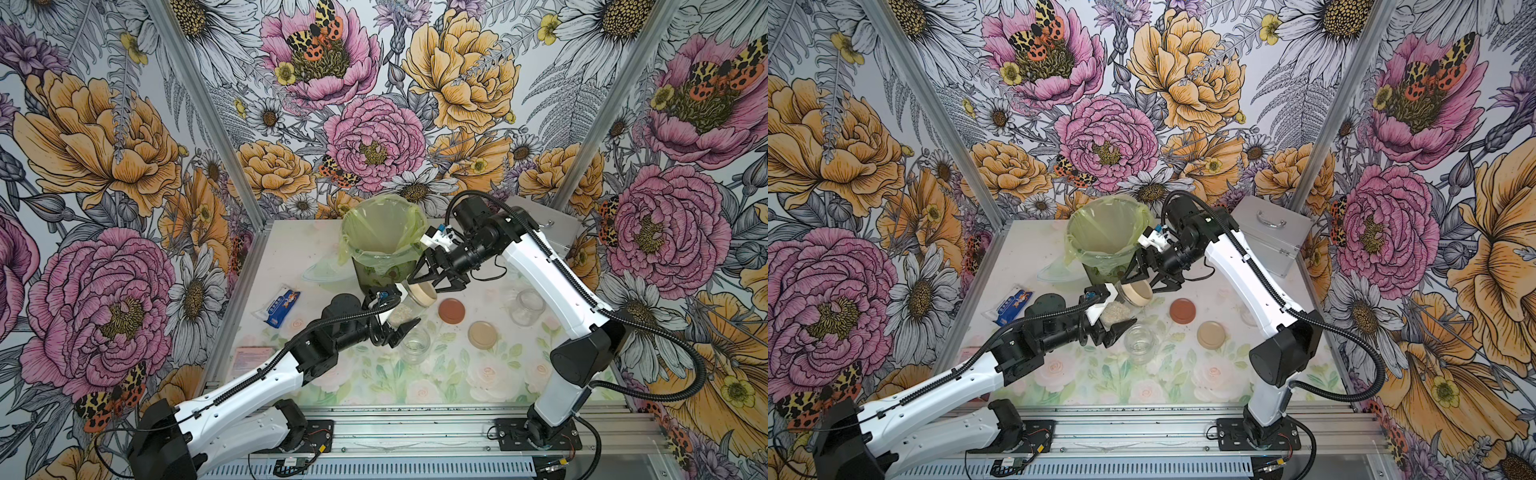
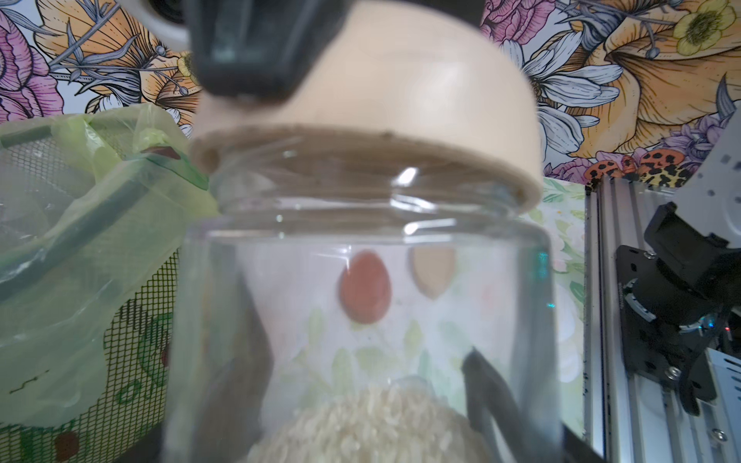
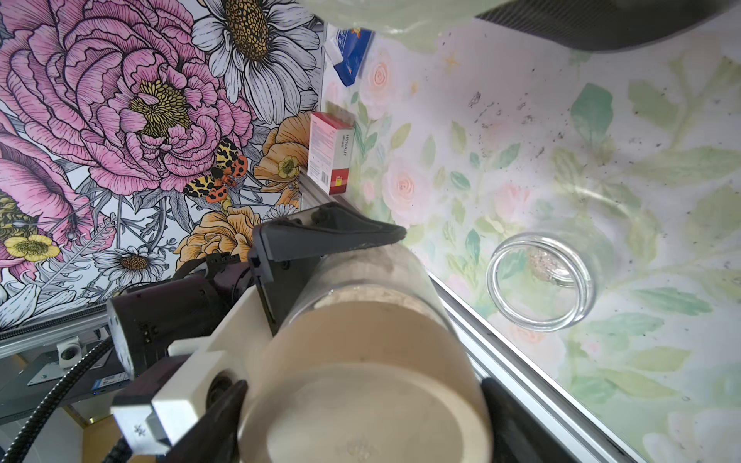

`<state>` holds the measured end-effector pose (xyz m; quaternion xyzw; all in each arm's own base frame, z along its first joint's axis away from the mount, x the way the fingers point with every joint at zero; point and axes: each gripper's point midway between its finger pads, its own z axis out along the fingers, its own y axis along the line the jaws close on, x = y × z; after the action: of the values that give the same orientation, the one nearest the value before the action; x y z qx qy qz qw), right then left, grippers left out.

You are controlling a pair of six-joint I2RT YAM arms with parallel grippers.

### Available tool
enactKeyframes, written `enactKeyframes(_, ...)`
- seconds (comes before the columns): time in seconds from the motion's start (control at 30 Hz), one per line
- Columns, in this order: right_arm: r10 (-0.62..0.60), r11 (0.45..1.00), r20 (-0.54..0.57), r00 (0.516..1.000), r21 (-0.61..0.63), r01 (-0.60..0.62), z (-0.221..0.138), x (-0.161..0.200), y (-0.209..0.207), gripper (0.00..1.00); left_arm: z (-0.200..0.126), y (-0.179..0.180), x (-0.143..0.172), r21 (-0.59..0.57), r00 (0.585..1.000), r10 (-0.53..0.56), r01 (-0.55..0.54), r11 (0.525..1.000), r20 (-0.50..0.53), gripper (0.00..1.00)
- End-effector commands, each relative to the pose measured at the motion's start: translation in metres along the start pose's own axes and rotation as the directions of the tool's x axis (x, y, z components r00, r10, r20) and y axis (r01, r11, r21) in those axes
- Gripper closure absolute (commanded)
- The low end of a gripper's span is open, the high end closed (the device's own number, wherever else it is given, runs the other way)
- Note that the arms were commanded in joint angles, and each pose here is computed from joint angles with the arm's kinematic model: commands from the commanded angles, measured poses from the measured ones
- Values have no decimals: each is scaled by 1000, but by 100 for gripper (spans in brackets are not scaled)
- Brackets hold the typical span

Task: Empty moldy rice from jars
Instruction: Unscrew the lid from the jar.

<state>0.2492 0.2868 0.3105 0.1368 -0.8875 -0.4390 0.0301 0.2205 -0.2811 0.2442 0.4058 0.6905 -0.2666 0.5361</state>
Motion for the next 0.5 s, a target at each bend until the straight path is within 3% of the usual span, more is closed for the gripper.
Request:
enactKeyframes(0.0,-171,985,82,982,47,167,-9,-13,4,34,-25,-11,-72,74,978,9,-25,997,211,100)
enactKeyframes(0.23,-315,949,82,946,58,311,5,-12,7,34,-34,-17,-81,112,977,11,-36,993,214,100)
enactKeyframes(0.47,-405,914,154,901,64,400,1,-24,6,32,-39,-17,-83,116,976,8,-35,993,219,100)
